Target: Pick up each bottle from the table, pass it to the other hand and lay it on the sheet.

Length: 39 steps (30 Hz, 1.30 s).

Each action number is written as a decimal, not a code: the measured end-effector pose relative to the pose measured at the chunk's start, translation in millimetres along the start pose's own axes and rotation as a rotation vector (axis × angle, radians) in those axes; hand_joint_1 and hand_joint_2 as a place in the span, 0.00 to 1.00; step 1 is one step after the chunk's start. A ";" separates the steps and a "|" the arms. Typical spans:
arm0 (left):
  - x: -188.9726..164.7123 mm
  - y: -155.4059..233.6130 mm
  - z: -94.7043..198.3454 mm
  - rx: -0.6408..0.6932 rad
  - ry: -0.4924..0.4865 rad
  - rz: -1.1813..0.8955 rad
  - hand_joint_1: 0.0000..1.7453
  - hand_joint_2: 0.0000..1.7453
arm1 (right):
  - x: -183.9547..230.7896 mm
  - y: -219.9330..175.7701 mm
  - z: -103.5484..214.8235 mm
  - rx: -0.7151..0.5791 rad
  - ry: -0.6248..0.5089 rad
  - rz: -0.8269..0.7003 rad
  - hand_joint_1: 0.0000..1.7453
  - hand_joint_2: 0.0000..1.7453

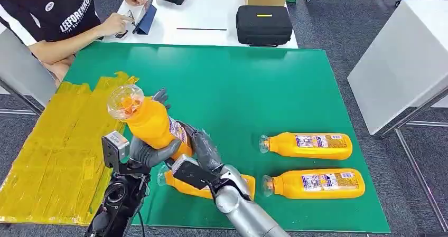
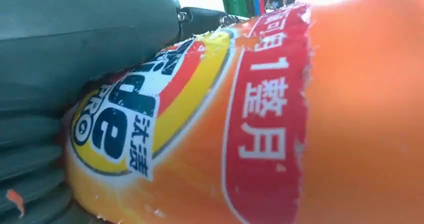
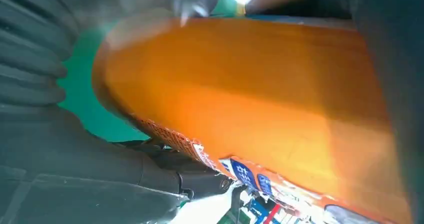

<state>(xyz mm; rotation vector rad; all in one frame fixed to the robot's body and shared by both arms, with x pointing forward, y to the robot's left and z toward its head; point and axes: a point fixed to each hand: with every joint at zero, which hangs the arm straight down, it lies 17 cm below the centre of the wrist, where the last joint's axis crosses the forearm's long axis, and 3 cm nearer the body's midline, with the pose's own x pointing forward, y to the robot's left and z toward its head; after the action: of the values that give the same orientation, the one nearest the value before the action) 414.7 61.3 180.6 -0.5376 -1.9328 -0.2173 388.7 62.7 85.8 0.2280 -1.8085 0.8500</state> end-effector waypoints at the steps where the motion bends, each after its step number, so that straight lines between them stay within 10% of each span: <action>1: -0.6 1.0 0.4 0.005 0.001 -0.001 1.00 1.00 | 0.2 0.1 -0.2 0.000 0.000 0.001 1.00 1.00; 35: 34.0 40.0 36.4 0.161 -0.077 -0.027 1.00 1.00 | 37.0 -14.5 7.0 -0.126 -0.094 -0.133 1.00 1.00; 36: 34.8 38.2 34.1 0.154 -0.078 -0.024 1.00 1.00 | 36.4 -18.2 8.9 -0.136 -0.093 -0.126 0.37 1.00; 37: 34.9 36.0 31.7 0.145 -0.077 -0.025 1.00 1.00 | 35.1 -23.4 11.4 -0.150 -0.091 -0.115 0.00 1.00; 39: 33.5 30.2 28.6 0.132 -0.072 -0.027 1.00 1.00 | 31.6 -33.8 21.5 -0.178 -0.090 -0.082 0.00 1.00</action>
<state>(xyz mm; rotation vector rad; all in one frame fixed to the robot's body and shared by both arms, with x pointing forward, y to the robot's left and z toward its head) 394.0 108.1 196.2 -0.4376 -2.0096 -0.0877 377.6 31.8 124.8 0.2268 -1.9329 0.6255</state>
